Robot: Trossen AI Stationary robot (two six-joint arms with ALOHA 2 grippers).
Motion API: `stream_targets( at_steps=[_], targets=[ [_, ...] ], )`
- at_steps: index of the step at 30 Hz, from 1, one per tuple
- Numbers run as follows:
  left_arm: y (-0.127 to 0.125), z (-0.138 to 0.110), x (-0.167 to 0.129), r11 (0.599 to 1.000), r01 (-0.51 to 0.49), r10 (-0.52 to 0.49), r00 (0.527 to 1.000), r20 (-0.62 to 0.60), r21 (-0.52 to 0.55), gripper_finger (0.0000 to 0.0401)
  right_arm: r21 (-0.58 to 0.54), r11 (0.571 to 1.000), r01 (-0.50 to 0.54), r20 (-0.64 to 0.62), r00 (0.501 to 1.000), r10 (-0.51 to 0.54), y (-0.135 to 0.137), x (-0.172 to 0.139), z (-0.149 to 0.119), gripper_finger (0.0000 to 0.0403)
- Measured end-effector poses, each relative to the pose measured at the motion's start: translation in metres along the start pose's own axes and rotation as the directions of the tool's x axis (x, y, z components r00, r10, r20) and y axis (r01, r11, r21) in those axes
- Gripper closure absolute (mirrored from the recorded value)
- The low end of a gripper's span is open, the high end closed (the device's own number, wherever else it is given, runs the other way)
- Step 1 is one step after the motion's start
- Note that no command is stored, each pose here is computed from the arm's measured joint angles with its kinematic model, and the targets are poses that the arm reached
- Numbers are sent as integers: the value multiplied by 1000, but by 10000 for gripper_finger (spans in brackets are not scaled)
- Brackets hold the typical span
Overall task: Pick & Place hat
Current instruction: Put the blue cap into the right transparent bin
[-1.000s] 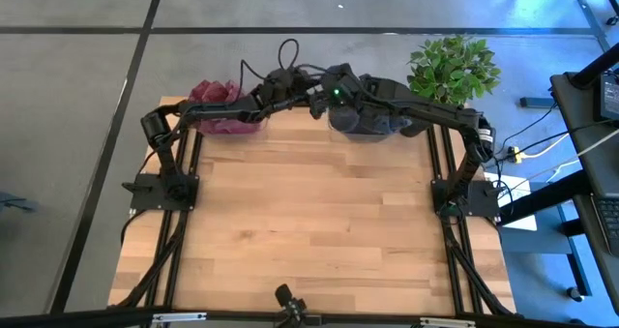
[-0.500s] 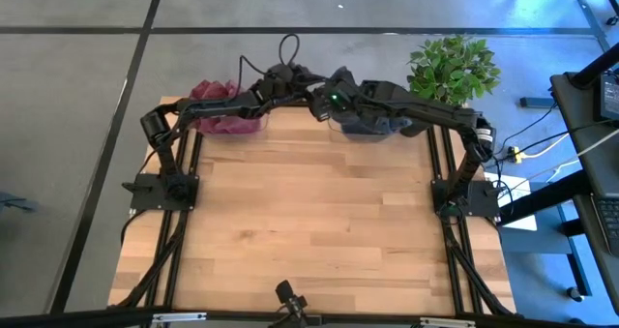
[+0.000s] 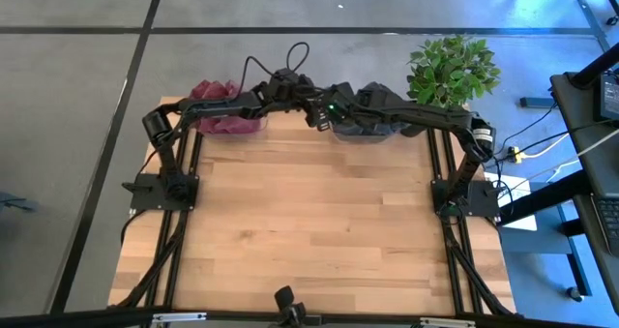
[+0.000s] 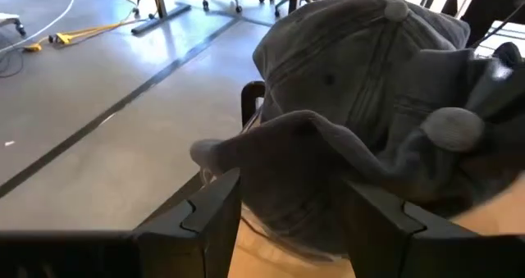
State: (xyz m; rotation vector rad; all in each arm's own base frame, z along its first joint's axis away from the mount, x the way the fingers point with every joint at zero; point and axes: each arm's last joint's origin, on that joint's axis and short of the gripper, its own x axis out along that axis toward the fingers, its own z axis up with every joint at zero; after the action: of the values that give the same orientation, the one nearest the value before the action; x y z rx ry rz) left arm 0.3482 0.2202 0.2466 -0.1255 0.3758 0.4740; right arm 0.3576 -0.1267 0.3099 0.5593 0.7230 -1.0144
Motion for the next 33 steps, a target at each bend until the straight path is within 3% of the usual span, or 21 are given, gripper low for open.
stream_targets(
  at_steps=[8,14,21,26,28,33],
  targets=[
    [1,1,-21,1000,-26,27,992,-123,5,219,12,998,66,-45,997,-65,-8,1,-3,379],
    [-1,5,-55,999,-14,12,998,-55,-40,219,103,993,54,-83,996,-45,-19,4,5,383],
    [-22,11,-108,998,39,-38,999,26,-48,219,177,984,28,-20,999,-25,-26,13,20,363],
    [-38,11,-136,993,91,-85,993,76,-74,219,-25,999,-36,-78,996,34,-34,18,25,350],
    [-44,9,-143,991,112,-105,991,86,-79,219,-42,997,-60,-100,993,55,-36,19,26,338],
    [-56,6,-150,985,146,-137,987,89,-98,219,-134,987,-86,-112,991,71,-42,21,30,270]
  ],
)
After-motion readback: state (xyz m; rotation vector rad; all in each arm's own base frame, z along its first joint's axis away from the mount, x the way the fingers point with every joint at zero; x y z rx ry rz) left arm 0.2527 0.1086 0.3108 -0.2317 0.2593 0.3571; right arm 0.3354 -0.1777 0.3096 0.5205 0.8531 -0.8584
